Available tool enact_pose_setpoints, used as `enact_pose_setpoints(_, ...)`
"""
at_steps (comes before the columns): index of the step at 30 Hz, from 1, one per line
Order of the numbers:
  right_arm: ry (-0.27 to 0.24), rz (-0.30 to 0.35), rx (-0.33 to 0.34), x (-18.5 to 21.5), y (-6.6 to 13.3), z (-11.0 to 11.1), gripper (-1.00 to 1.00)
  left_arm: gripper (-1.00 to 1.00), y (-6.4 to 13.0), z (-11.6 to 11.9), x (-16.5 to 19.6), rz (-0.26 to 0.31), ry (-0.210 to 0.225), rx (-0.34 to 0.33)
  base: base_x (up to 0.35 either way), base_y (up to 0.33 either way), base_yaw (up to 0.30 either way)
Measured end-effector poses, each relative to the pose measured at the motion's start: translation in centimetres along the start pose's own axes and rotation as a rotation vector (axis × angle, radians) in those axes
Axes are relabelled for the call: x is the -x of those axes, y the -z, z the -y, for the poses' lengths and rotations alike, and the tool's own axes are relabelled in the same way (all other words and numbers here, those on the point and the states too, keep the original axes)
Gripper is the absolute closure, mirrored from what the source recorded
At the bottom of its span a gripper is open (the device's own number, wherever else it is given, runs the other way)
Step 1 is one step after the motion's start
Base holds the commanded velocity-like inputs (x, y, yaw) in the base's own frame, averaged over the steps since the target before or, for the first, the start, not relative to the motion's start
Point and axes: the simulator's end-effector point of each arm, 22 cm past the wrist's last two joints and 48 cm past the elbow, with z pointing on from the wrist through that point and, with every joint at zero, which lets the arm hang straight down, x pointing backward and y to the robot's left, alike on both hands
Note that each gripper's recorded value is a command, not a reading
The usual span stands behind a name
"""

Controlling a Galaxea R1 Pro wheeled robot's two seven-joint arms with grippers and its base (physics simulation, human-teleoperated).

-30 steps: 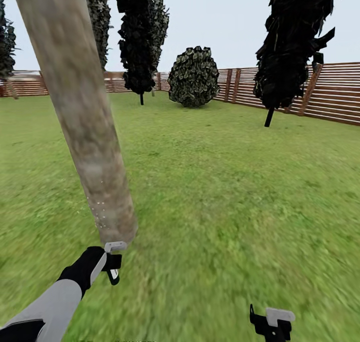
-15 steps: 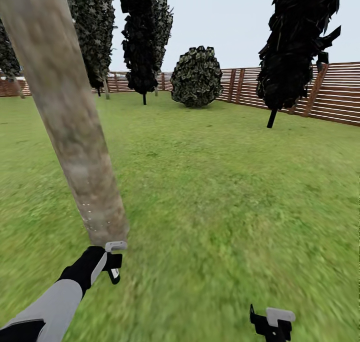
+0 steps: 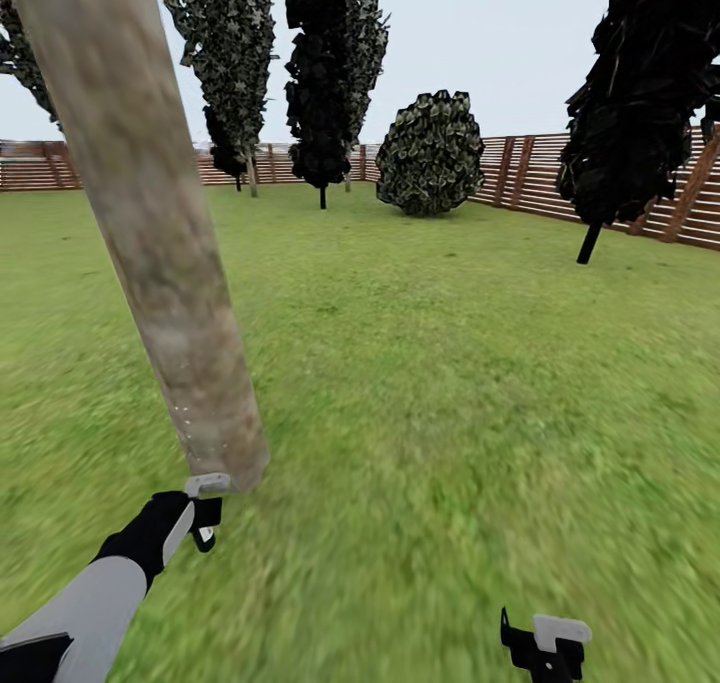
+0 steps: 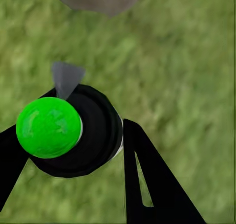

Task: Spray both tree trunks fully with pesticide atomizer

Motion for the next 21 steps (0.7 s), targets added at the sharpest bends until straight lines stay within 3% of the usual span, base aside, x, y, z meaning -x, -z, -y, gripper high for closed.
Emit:
enact_pose_setpoints(7, 0.000, 0.001, 0.000, 0.0, 0.0, 0.0, -1.00, 1.00, 0.0, 1.8, -0.5, -0.005, 0.003, -0.024, 0.206, -0.005, 0.009)
enact_pose_setpoints(13, 0.000, 0.001, 0.000, 0.0, 0.0, 0.0, -1.00, 1.00, 0.0, 2.1, -0.5, -0.005, 0.002, -0.025, 0.309, 0.000, 0.231)
enact_pose_setpoints(19, 0.001, -0.001, 0.000, 0.0, 0.0, 0.0, -1.00, 1.00, -0.1, 1.3, -0.7, -0.009, 0.003, -0.012, 0.035, 0.000, 0.224)
enact_pose_setpoints(21, 0.001, -0.001, 0.001, -0.1, 0.0, 0.0, -1.00, 1.00, -0.1, 2.3, -0.8, -0.009, 0.000, -0.025, -0.188, 0.000, 0.029)
